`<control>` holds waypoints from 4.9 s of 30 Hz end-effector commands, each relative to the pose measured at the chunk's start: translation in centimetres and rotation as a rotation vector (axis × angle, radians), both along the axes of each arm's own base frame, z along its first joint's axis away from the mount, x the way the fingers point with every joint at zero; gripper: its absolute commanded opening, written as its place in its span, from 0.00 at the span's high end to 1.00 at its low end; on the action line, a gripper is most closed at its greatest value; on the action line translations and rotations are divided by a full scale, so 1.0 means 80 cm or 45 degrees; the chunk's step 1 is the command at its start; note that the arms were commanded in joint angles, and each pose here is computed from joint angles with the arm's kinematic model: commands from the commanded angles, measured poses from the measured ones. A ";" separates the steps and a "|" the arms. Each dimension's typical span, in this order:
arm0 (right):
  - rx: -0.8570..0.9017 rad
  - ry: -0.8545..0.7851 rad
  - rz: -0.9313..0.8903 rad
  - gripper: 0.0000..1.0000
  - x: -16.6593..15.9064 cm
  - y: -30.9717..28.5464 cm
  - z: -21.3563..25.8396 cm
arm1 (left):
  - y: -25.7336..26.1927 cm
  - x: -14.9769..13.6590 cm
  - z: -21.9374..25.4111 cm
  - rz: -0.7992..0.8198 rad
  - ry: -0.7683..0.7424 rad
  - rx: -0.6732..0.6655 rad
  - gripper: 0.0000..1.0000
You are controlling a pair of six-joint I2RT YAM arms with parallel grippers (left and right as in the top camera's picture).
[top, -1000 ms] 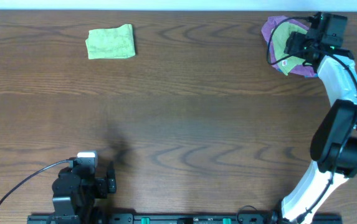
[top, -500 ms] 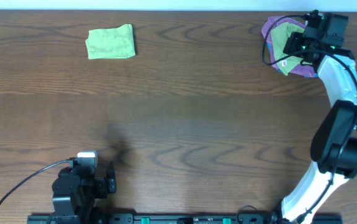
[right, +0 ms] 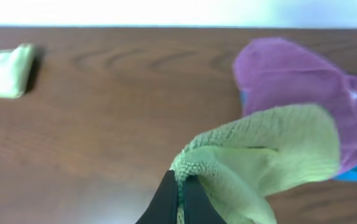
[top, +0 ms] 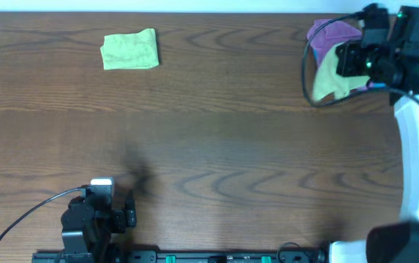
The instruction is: Fold the cloth
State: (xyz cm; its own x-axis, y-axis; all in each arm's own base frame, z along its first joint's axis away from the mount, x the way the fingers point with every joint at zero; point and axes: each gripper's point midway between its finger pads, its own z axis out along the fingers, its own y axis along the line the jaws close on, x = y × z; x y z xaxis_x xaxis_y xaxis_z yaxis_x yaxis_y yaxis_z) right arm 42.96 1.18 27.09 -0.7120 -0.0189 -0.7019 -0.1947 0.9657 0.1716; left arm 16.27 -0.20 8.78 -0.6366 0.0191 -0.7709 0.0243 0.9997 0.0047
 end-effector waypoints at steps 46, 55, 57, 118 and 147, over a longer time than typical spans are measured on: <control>-0.162 0.425 0.753 0.98 -0.259 0.243 -0.009 | 0.004 -0.007 -0.023 0.009 0.070 0.023 0.05; -0.052 0.152 0.810 0.99 -0.156 0.325 -0.019 | 0.004 -0.007 -0.023 0.009 0.070 0.023 0.04; -0.001 0.107 0.842 0.99 -0.142 0.345 -0.016 | 0.004 -0.007 -0.023 0.009 0.070 0.023 0.05; -0.465 0.686 1.209 0.11 -0.259 0.291 -0.224 | 0.004 -0.007 -0.023 0.009 0.070 0.023 0.04; -0.565 0.880 1.307 0.38 -0.302 0.343 -0.330 | 0.004 -0.007 -0.022 0.009 0.070 0.023 0.04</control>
State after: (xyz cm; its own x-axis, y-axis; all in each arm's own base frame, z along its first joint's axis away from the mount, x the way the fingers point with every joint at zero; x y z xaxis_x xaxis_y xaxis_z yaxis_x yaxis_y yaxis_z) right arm 19.29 28.47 1.38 -0.4430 -0.8964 -0.0124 -0.8728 0.4281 0.2344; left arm 16.27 -0.20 8.78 -0.6366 0.0191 -0.7709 0.0243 0.9997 0.0047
